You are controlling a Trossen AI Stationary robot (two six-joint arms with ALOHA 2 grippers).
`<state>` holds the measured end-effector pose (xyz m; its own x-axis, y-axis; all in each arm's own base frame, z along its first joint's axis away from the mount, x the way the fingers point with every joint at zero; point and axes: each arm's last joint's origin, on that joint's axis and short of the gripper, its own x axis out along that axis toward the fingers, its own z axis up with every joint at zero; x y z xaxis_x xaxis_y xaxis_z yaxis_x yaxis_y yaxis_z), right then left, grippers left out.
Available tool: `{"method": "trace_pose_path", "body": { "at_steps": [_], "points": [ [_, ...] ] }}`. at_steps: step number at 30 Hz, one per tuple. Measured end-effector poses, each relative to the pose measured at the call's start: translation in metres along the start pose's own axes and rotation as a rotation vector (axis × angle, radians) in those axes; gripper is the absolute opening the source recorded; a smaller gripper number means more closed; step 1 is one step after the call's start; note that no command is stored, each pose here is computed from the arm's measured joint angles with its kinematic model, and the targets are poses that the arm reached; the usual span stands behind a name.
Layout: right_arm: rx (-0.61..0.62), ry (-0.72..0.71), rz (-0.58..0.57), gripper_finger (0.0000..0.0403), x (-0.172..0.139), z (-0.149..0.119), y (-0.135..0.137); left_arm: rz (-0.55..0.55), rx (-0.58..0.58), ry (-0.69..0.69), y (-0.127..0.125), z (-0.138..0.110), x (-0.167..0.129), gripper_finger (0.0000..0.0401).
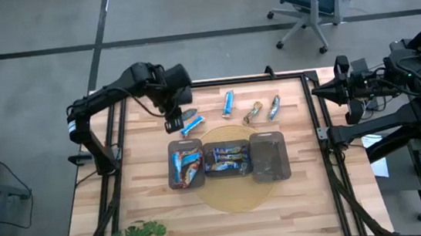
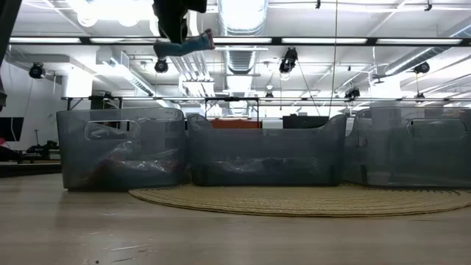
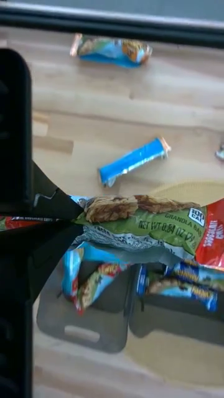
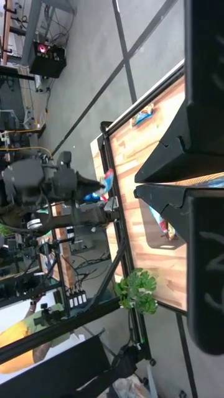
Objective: Pick and place Granola Bars by type
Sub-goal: Put the red granola bar into the left black bin
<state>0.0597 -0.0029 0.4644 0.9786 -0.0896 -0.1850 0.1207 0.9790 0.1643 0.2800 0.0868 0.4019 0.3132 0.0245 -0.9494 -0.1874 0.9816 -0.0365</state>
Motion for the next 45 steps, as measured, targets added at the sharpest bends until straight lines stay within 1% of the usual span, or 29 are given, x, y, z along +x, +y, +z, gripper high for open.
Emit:
{"method": "trace_pose_path", "body": {
  "at_steps": [8, 21, 27, 41, 45],
  "points": [
    [0.005, 0.0, 0.0, 0.0008, 0.0, 0.0, 0.0, -0.038, 0.036, 0.013, -0.036, 0.001, 0.002, 0.0],
    [0.008, 0.001, 0.0, 0.0008, 0.0, 0.0, 0.0, -0.072, 0.015, 0.032, -0.071, -0.002, 0.005, 0.0],
    [0.003, 0.001, 0.0, 0.0008, 0.0, 0.0, 0.0, -0.076, 0.015, 0.061, -0.078, -0.005, 0.011, 0.0],
    [0.005, 0.001, 0.0, 0.0008, 0.0, 0.0, 0.0, -0.074, 0.014, 0.077, -0.08, -0.006, 0.015, 0.0],
    [0.008, 0.001, 0.0, 0.0008, 0.0, 0.0, 0.0, -0.073, 0.013, 0.086, -0.08, -0.005, 0.023, 0.0]
  ]
}}
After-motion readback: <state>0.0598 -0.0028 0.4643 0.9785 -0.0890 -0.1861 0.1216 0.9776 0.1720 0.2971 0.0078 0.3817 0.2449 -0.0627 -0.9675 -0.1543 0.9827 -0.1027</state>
